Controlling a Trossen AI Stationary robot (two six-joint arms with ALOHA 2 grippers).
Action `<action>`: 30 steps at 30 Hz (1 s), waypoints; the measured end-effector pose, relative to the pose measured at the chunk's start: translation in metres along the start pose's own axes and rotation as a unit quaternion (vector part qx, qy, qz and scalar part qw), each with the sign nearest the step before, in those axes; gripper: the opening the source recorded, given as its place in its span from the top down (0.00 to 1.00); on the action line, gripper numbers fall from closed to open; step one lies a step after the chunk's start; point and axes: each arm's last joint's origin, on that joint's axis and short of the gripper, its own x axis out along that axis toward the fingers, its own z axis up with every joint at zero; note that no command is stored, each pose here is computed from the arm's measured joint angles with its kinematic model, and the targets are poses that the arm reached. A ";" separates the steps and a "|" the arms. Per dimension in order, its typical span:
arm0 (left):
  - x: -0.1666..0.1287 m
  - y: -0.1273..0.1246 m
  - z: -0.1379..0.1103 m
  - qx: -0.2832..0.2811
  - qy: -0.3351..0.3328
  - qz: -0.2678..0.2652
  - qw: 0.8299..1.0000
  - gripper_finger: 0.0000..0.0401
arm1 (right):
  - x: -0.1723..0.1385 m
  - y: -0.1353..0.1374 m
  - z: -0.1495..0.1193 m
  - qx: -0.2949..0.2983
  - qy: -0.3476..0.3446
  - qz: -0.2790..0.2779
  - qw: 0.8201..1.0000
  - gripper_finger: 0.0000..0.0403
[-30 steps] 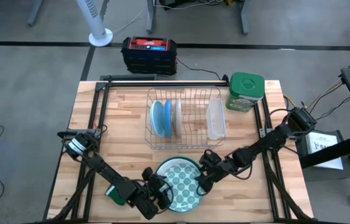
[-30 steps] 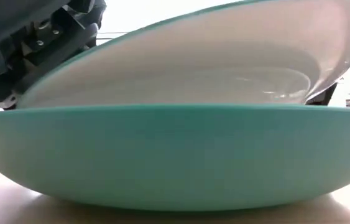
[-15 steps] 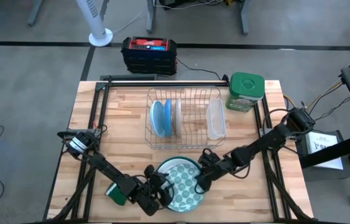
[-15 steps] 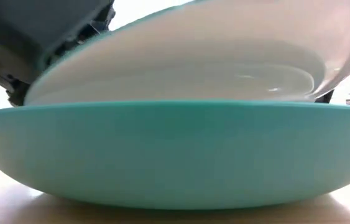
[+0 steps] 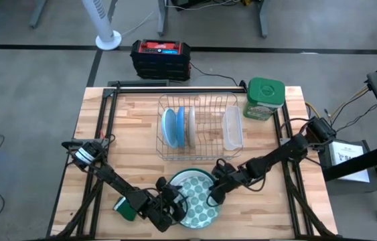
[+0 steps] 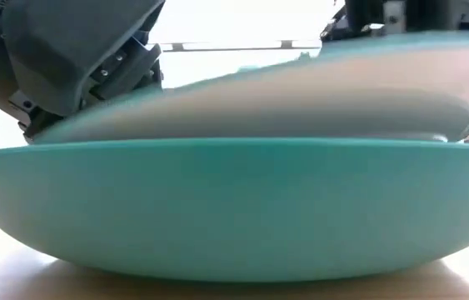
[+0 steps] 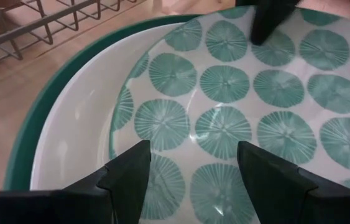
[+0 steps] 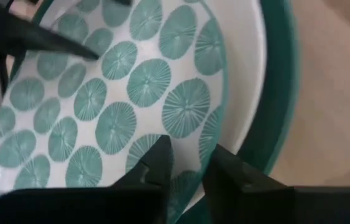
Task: Sort dishes
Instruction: Put the green patterned plate in the dish rack
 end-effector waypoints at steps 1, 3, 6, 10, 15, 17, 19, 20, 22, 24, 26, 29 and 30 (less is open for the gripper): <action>0.000 0.000 0.000 0.001 -0.001 0.001 1.000 0.42 | 0.000 -0.001 0.001 0.002 -0.002 -0.002 1.000 0.92; 0.000 0.000 0.000 0.006 -0.004 0.002 1.000 0.42 | 0.000 -0.002 0.003 0.003 -0.006 -0.006 1.000 0.93; -0.002 -0.001 0.003 0.015 -0.006 -0.001 1.000 0.42 | 0.000 -0.002 0.004 -0.003 -0.009 -0.006 1.000 0.93; -0.011 -0.006 0.008 0.043 -0.003 -0.014 0.999 0.42 | -0.003 -0.001 0.005 -0.014 -0.012 -0.002 1.000 0.94; -0.029 -0.013 0.018 0.057 -0.004 -0.040 0.998 0.42 | -0.013 0.004 0.008 -0.026 -0.015 0.013 0.999 1.00; -0.034 -0.012 0.021 0.061 -0.005 -0.041 0.997 0.42 | -0.014 0.004 0.009 -0.028 -0.014 0.014 0.999 1.00; -0.038 -0.011 0.025 0.064 -0.005 -0.039 0.997 0.42 | -0.016 0.004 0.009 -0.033 -0.013 0.014 0.999 1.00; -0.039 -0.010 0.026 0.065 -0.006 -0.038 0.997 0.42 | -0.016 0.004 0.009 -0.035 -0.014 0.014 0.999 1.00; -0.042 -0.008 0.029 0.071 -0.005 -0.034 0.997 0.42 | -0.017 0.003 0.009 -0.039 -0.016 0.012 0.999 1.00; -0.046 -0.007 0.033 0.074 -0.010 -0.029 0.997 0.42 | -0.018 0.004 0.010 -0.044 -0.022 0.010 0.999 1.00; -0.050 -0.005 0.038 0.077 -0.017 -0.023 0.997 0.42 | -0.020 0.004 0.011 -0.052 -0.030 0.007 0.998 1.00; -0.059 -0.002 0.044 0.077 -0.028 -0.014 0.997 0.42 | -0.024 0.004 0.013 -0.064 -0.048 0.000 0.997 1.00; -0.061 0.000 0.046 0.071 -0.027 -0.011 0.997 0.42 | -0.025 0.005 0.014 -0.069 -0.053 -0.001 0.996 1.00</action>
